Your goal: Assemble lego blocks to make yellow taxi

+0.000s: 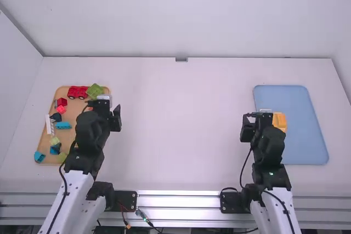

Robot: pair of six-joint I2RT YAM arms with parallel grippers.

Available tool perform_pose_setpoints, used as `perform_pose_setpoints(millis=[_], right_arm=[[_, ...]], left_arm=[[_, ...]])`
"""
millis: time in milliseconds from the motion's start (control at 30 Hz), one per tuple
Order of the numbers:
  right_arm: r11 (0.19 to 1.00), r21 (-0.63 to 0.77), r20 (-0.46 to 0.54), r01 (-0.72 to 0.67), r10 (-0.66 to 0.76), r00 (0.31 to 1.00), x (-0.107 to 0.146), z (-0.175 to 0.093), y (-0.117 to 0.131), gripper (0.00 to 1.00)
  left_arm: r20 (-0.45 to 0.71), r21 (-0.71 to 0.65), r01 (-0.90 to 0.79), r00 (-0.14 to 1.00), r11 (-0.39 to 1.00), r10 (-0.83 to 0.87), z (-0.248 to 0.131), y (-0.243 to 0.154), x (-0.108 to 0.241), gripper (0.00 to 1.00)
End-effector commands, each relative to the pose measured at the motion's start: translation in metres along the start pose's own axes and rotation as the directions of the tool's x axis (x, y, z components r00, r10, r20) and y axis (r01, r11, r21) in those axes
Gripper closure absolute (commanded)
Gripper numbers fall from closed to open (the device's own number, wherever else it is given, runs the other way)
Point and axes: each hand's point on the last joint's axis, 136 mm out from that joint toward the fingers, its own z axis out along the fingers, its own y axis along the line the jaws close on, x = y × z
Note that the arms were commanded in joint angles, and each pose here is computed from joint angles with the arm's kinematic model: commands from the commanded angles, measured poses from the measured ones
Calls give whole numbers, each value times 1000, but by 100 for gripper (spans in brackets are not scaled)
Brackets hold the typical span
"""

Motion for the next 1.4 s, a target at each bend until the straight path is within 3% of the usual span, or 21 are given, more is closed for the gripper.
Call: perform_pose_setpoints(millis=[0, 300, 533, 767, 1033, 1367], right_arm=[[1000, 6, 0, -13, 13, 1000, 17, -2, 0, 58], [1000, 6, 0, -13, 13, 1000, 65, -1, 0, 76], [1000, 6, 128, -11, 10, 992, 39, -10, 0, 90], [1000, 6, 214, -10, 8, 977, 21, -19, 0, 98], [1000, 6, 290, -8, 6, 957, 5, -27, 0, 100], [1000, 6, 291, -8, 6, 957, 5, -28, 0, 100]], left_arm=[[10, 11, 6, 1000, 1000, -6, -5, -2, 13, 56], [10, 11, 6, 1000, 1000, -6, -12, -2, 64, 75], [12, 11, 6, 1000, 1000, -6, -10, -3, 103, 90], [114, 11, 6, 993, 1000, -7, -18, -2, 81, 100], [207, 11, 6, 978, 1000, -8, -27, -2, 61, 100], [288, 11, 6, 958, 1000, -9, -36, -2, 44, 100]])
